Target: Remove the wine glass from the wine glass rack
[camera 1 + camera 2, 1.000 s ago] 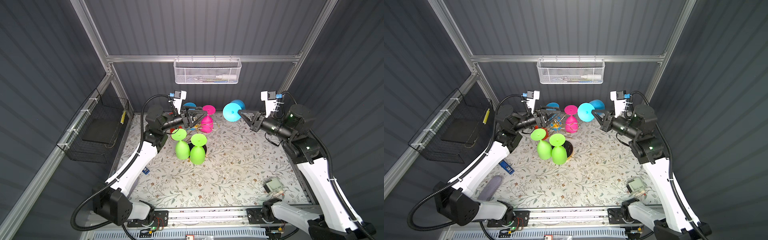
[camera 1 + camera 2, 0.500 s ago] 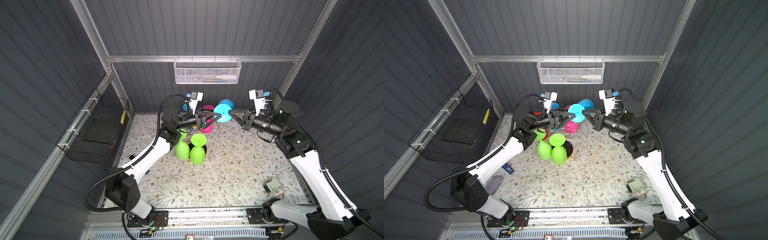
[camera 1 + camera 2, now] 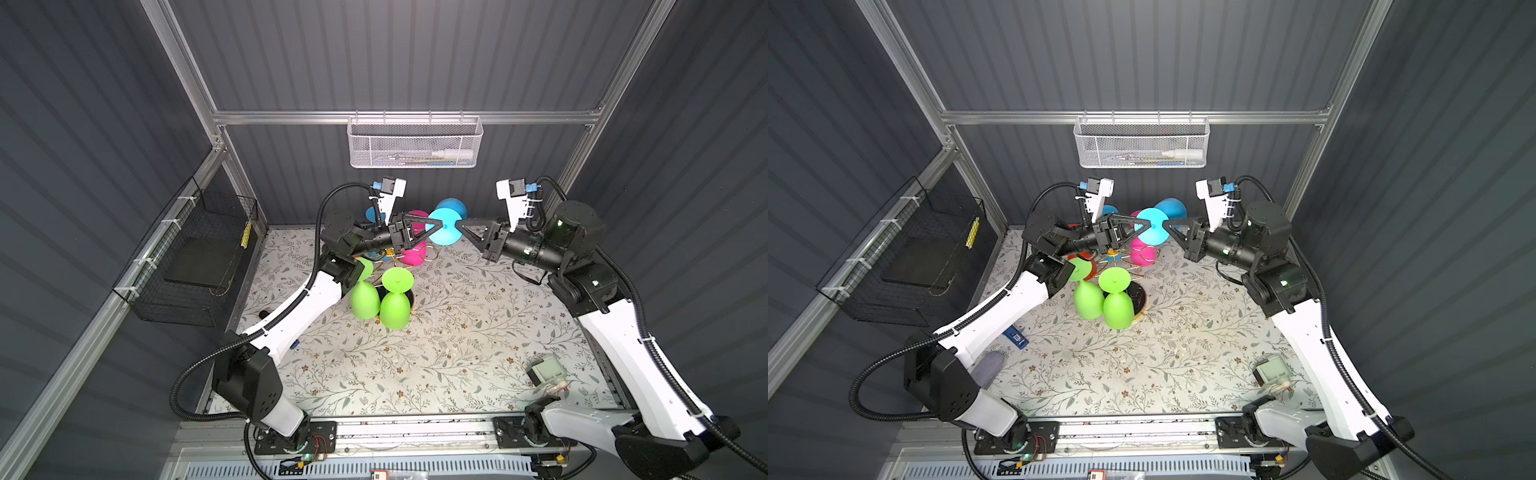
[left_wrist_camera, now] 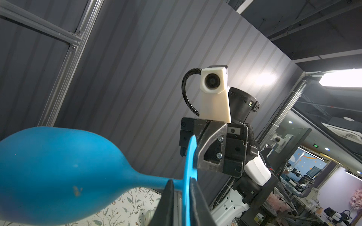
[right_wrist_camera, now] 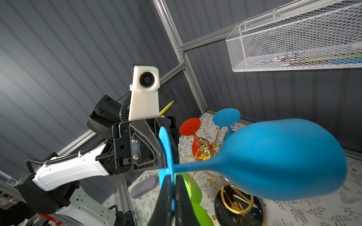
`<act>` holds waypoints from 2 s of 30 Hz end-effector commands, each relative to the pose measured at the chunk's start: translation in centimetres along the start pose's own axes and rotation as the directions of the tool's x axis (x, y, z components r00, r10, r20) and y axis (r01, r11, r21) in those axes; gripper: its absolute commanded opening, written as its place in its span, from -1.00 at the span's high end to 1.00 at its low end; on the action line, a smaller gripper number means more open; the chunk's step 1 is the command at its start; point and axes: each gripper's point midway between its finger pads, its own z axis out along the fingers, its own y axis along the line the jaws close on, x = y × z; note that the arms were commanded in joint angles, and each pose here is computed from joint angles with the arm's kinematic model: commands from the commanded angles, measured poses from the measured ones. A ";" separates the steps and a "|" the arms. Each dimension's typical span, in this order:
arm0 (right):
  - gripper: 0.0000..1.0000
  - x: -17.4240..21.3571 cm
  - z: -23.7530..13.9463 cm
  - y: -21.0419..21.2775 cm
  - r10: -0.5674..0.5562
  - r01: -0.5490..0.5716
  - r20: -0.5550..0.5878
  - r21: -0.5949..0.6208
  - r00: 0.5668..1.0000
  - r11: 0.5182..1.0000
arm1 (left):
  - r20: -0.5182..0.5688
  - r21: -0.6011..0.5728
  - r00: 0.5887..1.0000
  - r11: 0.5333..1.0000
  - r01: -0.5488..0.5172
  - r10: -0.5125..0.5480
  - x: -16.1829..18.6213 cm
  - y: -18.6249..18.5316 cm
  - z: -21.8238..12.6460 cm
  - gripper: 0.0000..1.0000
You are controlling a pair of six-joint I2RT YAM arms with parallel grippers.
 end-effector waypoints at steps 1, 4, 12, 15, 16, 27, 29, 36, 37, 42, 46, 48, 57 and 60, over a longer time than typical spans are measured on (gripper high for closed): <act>1.00 -0.3 0.0 0.7 -0.030 0.030 0.010 -0.026 1.000 0.999 | 0.007 0.059 0.999 0.997 -0.040 0.040 -1.2 -2.6 0.2 0.87; 0.81 -0.2 -0.4 0.4 -0.042 0.042 0.005 0.001 0.999 0.999 | -0.002 0.058 1.000 0.998 -0.019 0.019 -1.4 -2.9 0.2 1.00; -0.55 -0.1 -4.1 -1.5 -0.211 0.196 0.042 0.231 0.977 0.953 | -0.052 -0.028 0.998 0.999 0.037 -0.038 -2.9 -3.6 0.4 1.00; -0.96 0.1 -5.3 -3.2 -0.308 0.268 0.068 0.338 0.949 0.902 | -0.062 -0.036 0.996 0.998 0.057 -0.059 -3.4 -3.8 0.2 1.00; -0.98 0.4 -5.4 -3.7 -0.341 0.296 0.068 0.358 0.938 0.886 | -0.065 -0.033 0.996 0.997 0.067 -0.069 -3.5 -3.8 0.2 1.00; -0.98 1.2 -3.6 -5.5 -0.616 0.546 0.080 0.385 0.784 0.744 | -0.087 -0.009 0.983 0.987 0.162 -0.162 -3.8 -3.5 -0.1 1.00; -0.98 1.1 -3.1 -5.2 -0.645 0.573 0.101 0.369 0.758 0.732 | -0.088 -0.011 0.982 0.986 0.168 -0.168 -3.8 -3.5 -0.1 1.00; -0.98 1.5 -0.5 -4.6 -0.710 0.662 0.112 0.284 0.695 0.693 | -0.093 0.006 0.976 0.980 0.199 -0.197 -3.9 -3.3 0.0 1.00; -0.98 1.5 -0.3 -4.6 -0.713 0.667 0.115 0.278 0.691 0.691 | -0.094 0.010 0.976 0.980 0.200 -0.198 -4.0 -3.4 0.0 1.00; -0.98 1.4 1.7 -5.2 -0.722 0.686 0.103 0.245 0.684 0.685 | -0.096 0.016 0.976 0.980 0.199 -0.197 -4.1 -3.7 0.0 1.00; -0.98 1.0 2.8 -5.5 -0.726 0.692 0.103 0.234 0.680 0.682 | -0.098 0.019 0.975 0.979 0.202 -0.200 -4.0 -3.8 0.0 1.00; -0.98 0.8 3.3 -5.8 -0.727 0.692 0.106 0.238 0.679 0.681 | -0.097 0.020 0.974 0.978 0.205 -0.202 -4.0 -3.8 -0.1 1.00; -0.98 0.4 5.0 -6.9 -0.736 0.698 0.087 0.256 0.672 0.668 | -0.095 0.042 0.971 0.973 0.225 -0.220 -4.2 -4.0 0.0 1.00; -0.98 0.2 5.2 -7.0 -0.736 0.698 0.087 0.258 0.671 0.668 | -0.095 0.053 0.971 0.972 0.227 -0.221 -4.2 -4.1 0.1 1.00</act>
